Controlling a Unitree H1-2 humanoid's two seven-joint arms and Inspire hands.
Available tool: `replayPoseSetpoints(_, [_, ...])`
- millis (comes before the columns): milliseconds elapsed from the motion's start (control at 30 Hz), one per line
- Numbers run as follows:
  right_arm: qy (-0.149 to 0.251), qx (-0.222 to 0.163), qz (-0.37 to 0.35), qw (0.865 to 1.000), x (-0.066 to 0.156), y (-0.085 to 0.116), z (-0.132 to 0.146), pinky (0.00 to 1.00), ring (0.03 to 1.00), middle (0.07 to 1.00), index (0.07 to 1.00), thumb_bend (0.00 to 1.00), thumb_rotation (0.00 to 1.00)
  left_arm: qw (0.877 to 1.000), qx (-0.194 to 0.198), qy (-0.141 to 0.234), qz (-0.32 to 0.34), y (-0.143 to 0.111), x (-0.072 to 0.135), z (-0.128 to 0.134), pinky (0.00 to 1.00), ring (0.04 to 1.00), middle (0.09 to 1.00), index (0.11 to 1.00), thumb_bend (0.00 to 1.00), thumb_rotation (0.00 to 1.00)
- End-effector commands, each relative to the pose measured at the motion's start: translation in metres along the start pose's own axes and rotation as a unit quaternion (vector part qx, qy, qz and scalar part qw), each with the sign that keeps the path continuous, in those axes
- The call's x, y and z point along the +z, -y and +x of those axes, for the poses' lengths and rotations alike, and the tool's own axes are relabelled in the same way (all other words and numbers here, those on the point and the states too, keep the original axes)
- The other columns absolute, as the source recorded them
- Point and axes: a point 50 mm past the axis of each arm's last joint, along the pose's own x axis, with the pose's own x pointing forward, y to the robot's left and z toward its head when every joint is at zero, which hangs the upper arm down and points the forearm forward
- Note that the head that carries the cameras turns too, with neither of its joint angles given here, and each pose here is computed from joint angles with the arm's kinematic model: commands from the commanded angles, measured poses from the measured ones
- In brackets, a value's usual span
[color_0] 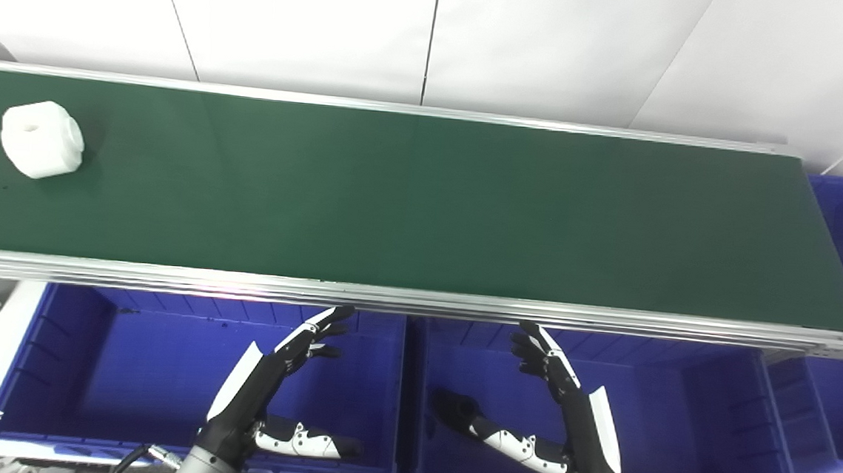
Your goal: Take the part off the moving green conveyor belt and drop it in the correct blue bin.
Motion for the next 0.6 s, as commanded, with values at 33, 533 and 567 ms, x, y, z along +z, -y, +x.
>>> replayPoseSetpoints(33, [0.036,-0.011,0.013,0.999,0.0084,0.0025,0.0009,0.76,0.809,0.837,0.89,0.81,0.38,1.0,0.005,0.031,0.005,-0.0034,0.0086,0.002,0.75,0.871,0.92,0.882,0.8,0.32])
replayPoseSetpoints(533, [0.036,-0.007,0.014,0.999,0.0072,0.0034,0.0015,0.75,0.803,0.833,0.89,0.8,0.37,0.999,0.0,0.032,0.008,-0.0033,0.0088,0.0025,0.75,0.873,0.924,0.885,0.8,0.32])
replayPoseSetpoints(567, [0.036,-0.006,0.014,0.999,0.0069,0.0035,0.0015,0.75,0.804,0.833,0.89,0.8,0.38,0.999,-0.001,0.032,0.007,-0.0033,0.0089,0.0025,0.75,0.873,0.924,0.886,0.8,0.32])
